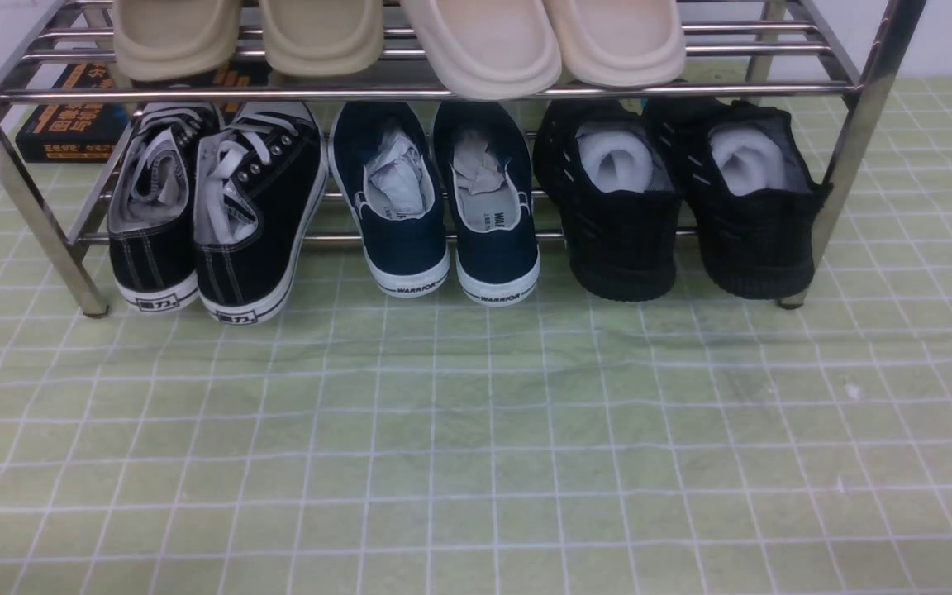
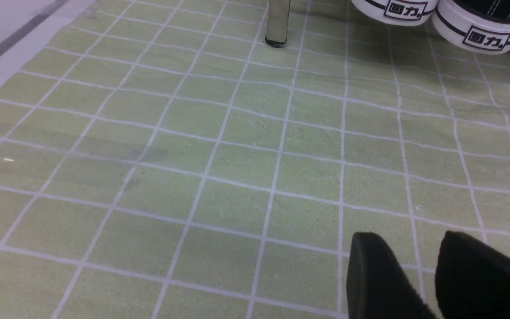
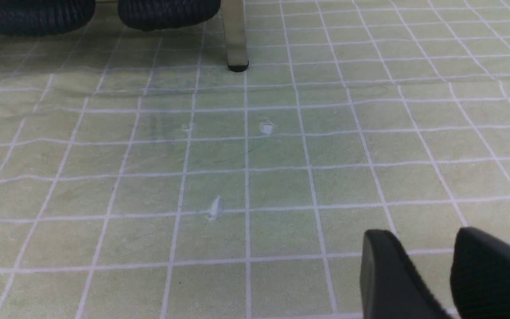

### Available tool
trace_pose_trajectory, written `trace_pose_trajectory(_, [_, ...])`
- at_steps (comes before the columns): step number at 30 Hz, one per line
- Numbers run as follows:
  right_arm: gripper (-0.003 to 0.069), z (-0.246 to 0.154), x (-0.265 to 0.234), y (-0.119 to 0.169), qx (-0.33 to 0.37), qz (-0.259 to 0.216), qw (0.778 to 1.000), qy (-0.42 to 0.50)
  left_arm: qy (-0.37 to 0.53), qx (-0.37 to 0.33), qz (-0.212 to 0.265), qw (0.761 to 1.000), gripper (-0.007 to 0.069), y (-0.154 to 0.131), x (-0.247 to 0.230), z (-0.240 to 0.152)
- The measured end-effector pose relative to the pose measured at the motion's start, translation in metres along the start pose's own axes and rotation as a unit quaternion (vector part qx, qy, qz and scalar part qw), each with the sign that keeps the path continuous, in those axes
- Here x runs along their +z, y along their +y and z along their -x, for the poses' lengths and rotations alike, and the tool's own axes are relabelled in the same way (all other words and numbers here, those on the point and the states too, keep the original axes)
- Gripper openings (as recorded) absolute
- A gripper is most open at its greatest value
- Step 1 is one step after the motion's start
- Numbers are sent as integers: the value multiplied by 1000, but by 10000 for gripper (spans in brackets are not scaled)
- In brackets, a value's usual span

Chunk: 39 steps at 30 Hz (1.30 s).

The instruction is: Take the shoes off the shelf with your hand from the green coffee tablecloth.

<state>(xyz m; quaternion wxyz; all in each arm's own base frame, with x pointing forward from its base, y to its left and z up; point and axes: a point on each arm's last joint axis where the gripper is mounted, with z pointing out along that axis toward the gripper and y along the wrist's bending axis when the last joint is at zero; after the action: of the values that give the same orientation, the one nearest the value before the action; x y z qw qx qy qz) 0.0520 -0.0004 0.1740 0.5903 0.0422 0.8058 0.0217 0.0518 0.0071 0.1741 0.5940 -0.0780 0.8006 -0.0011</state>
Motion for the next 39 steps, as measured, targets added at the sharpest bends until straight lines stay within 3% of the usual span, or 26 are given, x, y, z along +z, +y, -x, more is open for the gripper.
trace_pose_trajectory(10, [241,0,0,0,5,1,1000,0,0,0,0,1000,242,0,0,0])
trace_pose_trajectory(13, [241,1,0,4,79,19,997,-2,0,0,0,1000,242,0,0,0])
trace_pose_trajectory(14, [241,1,0,8,189,45,981,3,0,0,0,1000,242,0,0,0])
trace_pose_trajectory(15, [241,1,0,9,203,48,978,3,0,0,0,1000,242,0,0,0])
trace_pose_trajectory(17, [241,2,-1,16,373,89,923,18,0,0,0,1000,242,0,0,0])
trace_pose_trajectory(18, [241,2,-1,16,373,89,923,19,0,0,0,1000,242,0,0,0])
trace_pose_trajectory(19, [241,2,-1,19,441,106,891,28,0,0,0,1000,242,0,0,0])
trace_pose_trajectory(21, [241,3,-2,21,487,119,864,34,0,0,0,1000,242,0,0,0])
trace_pose_trajectory(24, [241,5,-2,22,509,126,851,32,0,0,0,1000,242,0,0,0])
trace_pose_trajectory(28, [225,12,-5,23,499,135,856,21,0,0,0,1000,242,0,0,0])
trace_pose_trajectory(29, [188,29,-13,25,455,151,877,-7,0,0,0,1000,242,0,0,0])
trace_pose_trajectory(32, [120,52,-24,27,396,164,903,-43,0,0,0,1000,242,0,0,0])
trace_pose_trajectory(34, [15,92,-38,32,288,170,940,-69,0,0,0,1000,242,0,0,0])
trace_pose_trajectory(37, [-11,118,-37,37,210,165,963,-35,0,0,0,1000,242,0,0,0])
trace_pose_trajectory(39, [-7,138,-24,41,132,152,978,58,0,0,0,1000,242,0,0,0])
